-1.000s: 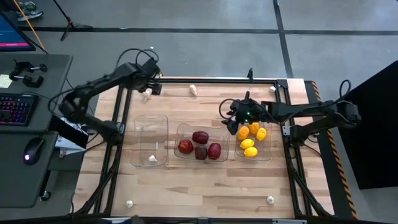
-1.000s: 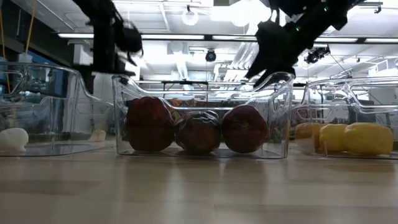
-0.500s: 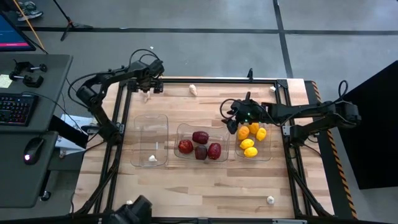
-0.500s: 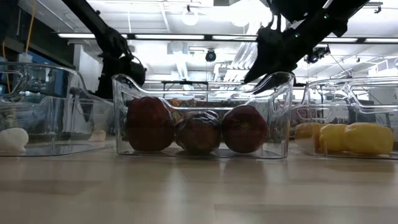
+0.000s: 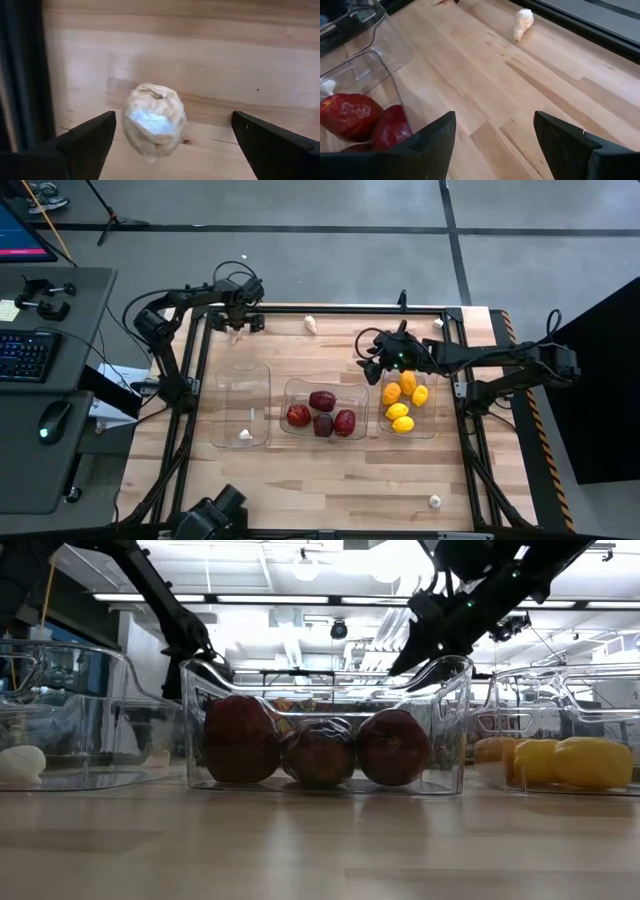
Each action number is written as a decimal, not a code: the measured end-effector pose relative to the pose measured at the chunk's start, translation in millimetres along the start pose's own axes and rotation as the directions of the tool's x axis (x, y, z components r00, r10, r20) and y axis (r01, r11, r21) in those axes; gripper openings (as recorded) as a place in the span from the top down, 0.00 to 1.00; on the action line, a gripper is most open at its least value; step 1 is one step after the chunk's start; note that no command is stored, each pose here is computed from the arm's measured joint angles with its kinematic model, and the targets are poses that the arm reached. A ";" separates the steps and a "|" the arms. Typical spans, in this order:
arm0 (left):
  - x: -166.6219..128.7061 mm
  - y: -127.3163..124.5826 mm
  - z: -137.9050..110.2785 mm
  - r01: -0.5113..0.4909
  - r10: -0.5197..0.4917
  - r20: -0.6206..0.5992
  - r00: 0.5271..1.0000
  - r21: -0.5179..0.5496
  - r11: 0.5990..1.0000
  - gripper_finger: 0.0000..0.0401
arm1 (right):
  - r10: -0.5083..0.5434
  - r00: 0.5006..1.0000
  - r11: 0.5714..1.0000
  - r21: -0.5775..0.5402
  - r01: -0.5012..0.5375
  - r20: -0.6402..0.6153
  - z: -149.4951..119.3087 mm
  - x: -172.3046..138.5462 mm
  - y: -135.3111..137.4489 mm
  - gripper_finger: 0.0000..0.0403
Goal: Sort produce into baskets
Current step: Put the top left white garlic into the transparent bin
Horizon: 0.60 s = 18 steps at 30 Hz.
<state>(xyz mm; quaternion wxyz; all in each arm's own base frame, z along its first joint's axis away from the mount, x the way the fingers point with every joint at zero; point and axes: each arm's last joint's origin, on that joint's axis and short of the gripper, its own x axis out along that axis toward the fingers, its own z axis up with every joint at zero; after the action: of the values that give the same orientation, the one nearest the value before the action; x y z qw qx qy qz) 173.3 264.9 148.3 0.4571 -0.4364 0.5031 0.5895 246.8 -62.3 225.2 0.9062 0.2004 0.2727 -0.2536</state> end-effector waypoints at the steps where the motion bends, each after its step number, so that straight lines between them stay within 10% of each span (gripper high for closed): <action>1: 1.7 -0.6 -0.1 0.001 -0.001 -0.009 1.000 0.001 1.000 0.06 | -0.002 1.000 1.000 0.002 0.002 0.000 0.3 0.1 -0.7 0.36; 18: -28.1 -3.9 -9.3 0.071 -0.077 0.075 0.994 0.079 0.994 0.63 | -0.007 1.000 1.000 -0.013 0.007 0.000 0.7 0.5 -2.1 0.36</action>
<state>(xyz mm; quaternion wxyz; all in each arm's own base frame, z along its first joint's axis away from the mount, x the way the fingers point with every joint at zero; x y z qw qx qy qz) 183.3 253.1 173.9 0.5143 -0.4135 0.4906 0.5691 246.2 -64.5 225.1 0.9066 0.1937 0.2749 -0.2549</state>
